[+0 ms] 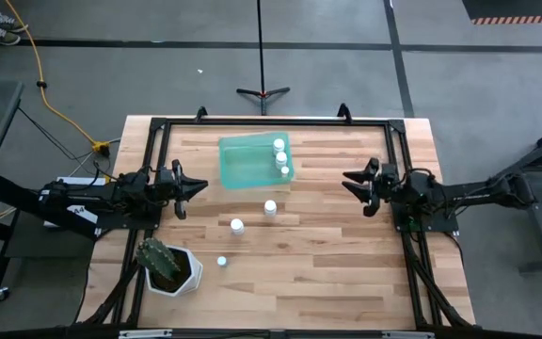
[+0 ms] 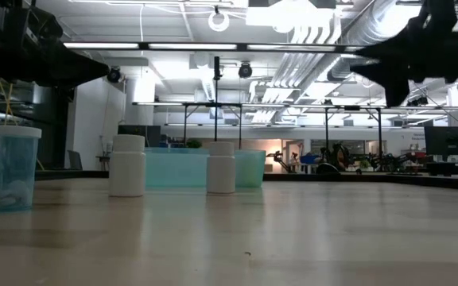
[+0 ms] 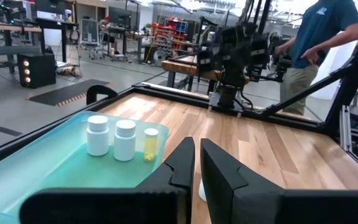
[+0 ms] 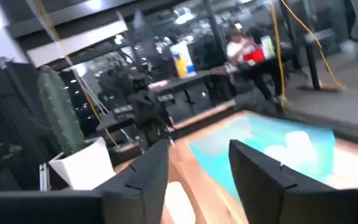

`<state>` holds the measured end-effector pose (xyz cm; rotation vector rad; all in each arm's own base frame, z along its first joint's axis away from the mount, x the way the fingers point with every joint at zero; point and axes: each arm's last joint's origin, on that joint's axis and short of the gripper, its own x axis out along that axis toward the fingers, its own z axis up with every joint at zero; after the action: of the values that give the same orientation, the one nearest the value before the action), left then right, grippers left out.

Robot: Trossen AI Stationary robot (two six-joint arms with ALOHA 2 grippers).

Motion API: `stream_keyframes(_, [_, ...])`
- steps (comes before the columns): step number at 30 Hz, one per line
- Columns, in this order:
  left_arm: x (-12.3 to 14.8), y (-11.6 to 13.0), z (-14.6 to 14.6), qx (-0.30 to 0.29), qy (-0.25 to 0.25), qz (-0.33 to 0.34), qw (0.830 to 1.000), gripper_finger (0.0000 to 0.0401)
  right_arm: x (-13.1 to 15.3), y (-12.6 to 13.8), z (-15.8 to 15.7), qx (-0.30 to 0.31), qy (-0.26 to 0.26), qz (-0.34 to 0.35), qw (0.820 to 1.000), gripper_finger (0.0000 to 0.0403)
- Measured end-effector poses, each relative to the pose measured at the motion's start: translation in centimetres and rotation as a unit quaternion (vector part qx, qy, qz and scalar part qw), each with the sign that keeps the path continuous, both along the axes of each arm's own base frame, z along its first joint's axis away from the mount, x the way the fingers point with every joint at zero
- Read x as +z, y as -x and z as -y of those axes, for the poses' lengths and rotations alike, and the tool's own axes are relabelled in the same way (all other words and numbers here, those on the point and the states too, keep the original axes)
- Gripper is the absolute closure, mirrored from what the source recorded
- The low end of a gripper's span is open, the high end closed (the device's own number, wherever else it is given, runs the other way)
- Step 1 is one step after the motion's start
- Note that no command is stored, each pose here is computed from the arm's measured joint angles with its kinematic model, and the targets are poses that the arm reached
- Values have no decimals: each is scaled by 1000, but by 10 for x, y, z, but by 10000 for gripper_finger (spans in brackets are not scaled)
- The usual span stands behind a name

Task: Pick and place pill bottles into a basket
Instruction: Put the white pill bottle into the green bin

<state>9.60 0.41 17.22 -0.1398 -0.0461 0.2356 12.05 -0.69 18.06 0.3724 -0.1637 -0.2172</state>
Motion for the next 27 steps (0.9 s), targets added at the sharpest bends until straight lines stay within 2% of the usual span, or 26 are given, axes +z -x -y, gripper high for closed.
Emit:
stream_keyframes(4, [0,0,0,0,0,2,1000,336,-5,0,1,-14,-56,-21,998,271])
stream_keyframes(8, [3,0,0,-8,4,16,1000,336,-4,-1,0,2,-50,-19,999,277])
stream_keyframes(11, [6,0,1,-11,28,32,999,328,-5,-1,0,1,-42,-27,999,275])
stream_keyframes(15, [23,4,0,1,59,61,996,281,-6,-1,0,-2,-42,-31,999,265])
stream_keyframes(22, [65,6,0,-4,39,71,997,166,-6,-1,0,11,-65,-26,997,253])
stream_keyframes(27, [103,-1,2,-34,20,29,999,117,-8,-1,-2,36,-60,-39,997,254])
